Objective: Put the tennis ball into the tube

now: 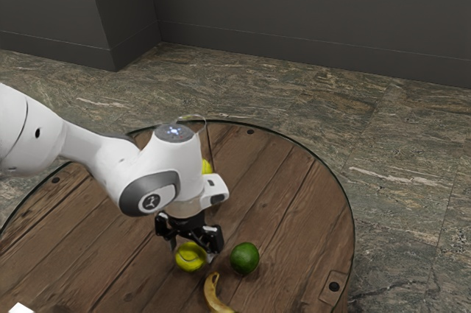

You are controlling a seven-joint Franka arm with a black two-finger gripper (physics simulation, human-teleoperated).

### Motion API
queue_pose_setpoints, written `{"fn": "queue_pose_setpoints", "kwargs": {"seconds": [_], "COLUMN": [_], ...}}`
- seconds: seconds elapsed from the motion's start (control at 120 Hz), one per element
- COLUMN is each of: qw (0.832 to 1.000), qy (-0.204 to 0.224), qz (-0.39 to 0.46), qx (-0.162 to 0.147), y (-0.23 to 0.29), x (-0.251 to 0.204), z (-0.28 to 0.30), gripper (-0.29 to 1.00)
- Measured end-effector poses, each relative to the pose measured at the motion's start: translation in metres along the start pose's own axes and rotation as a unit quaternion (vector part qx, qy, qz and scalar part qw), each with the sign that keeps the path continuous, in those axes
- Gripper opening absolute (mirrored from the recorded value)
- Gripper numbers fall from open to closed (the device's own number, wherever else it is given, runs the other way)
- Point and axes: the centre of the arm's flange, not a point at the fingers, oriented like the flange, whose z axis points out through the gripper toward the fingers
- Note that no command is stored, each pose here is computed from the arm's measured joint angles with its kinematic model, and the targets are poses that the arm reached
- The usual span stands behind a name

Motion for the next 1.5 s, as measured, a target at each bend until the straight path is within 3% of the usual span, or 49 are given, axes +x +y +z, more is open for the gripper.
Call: {"fn": "queue_pose_setpoints", "kwargs": {"seconds": [0.3, 0.617, 0.783, 0.908, 1.142, 1.317, 1.5], "qw": [0.999, 0.996, 0.994, 0.988, 0.987, 0.988, 0.989], "qy": [0.001, -0.002, 0.045, 0.092, 0.113, 0.111, 0.135], "qz": [-0.047, -0.088, -0.103, -0.118, -0.114, -0.111, -0.066], "qx": [0.000, 0.002, -0.008, -0.023, -0.028, -0.008, 0.010], "y": [-0.004, -0.013, -0.017, -0.017, -0.039, -0.078, -0.083], "x": [0.004, 0.007, 0.012, 0.032, 0.057, 0.094, 0.116], "z": [0.014, 0.020, -0.041, -0.128, -0.232, -0.244, -0.239], "gripper": [0.49, 0.44, 0.42, 0.41, 0.41, 0.41, 0.41]}}
